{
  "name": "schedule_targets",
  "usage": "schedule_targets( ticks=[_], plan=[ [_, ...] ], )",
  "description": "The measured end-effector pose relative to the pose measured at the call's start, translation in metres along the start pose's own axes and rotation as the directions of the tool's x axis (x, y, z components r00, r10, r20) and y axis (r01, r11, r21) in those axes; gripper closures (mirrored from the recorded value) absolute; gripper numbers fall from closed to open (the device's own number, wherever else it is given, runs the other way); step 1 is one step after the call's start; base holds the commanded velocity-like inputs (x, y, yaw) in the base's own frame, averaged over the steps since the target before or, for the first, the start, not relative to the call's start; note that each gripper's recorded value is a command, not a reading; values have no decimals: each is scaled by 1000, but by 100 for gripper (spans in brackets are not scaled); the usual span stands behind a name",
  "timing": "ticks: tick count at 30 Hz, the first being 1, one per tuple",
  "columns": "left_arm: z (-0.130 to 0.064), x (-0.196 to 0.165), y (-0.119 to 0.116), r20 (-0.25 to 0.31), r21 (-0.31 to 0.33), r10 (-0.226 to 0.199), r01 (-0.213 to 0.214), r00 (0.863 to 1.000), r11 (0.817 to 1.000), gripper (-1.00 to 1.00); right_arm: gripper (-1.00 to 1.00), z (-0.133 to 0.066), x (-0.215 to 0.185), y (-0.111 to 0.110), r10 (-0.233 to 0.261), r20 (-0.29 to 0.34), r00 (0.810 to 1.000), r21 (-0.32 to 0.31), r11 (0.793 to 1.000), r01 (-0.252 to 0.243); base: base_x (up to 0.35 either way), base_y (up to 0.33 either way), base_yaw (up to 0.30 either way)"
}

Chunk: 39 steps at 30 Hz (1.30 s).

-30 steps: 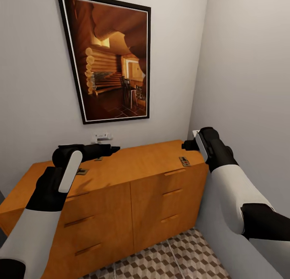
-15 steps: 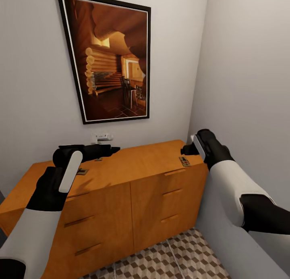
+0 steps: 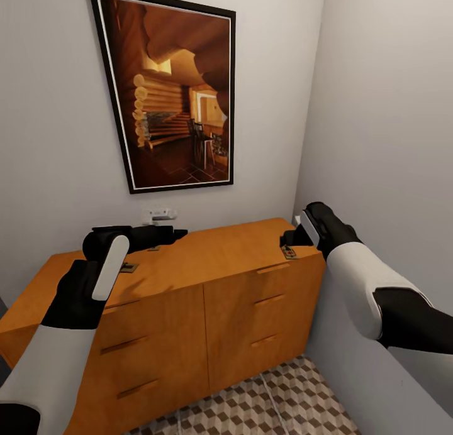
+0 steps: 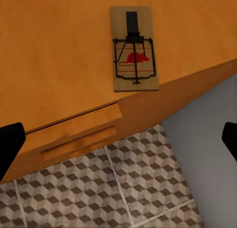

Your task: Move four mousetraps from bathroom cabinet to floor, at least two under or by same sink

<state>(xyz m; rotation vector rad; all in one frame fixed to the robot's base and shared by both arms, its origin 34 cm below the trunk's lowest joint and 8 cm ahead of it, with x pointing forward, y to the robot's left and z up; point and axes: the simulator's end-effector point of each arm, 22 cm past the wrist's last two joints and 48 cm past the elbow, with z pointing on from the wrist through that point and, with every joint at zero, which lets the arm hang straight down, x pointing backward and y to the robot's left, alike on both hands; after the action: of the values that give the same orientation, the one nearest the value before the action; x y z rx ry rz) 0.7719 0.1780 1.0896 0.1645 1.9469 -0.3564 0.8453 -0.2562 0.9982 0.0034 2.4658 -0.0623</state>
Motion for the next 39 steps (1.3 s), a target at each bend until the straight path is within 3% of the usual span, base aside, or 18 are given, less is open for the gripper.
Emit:
schedule_targets(
  ticks=[19,39],
  plan=[
    [3,5,3,-14,-4,-5,5,1000,1000,-100,-100,-3,-4,3,7,2,1000,-13,1000,-7,6,0,0],
    [4,5,3,-15,-7,-5,5,1000,1000,-100,-100,-3,-4,3,6,3,1000,-13,1000,-6,112,0,0]
  ],
)
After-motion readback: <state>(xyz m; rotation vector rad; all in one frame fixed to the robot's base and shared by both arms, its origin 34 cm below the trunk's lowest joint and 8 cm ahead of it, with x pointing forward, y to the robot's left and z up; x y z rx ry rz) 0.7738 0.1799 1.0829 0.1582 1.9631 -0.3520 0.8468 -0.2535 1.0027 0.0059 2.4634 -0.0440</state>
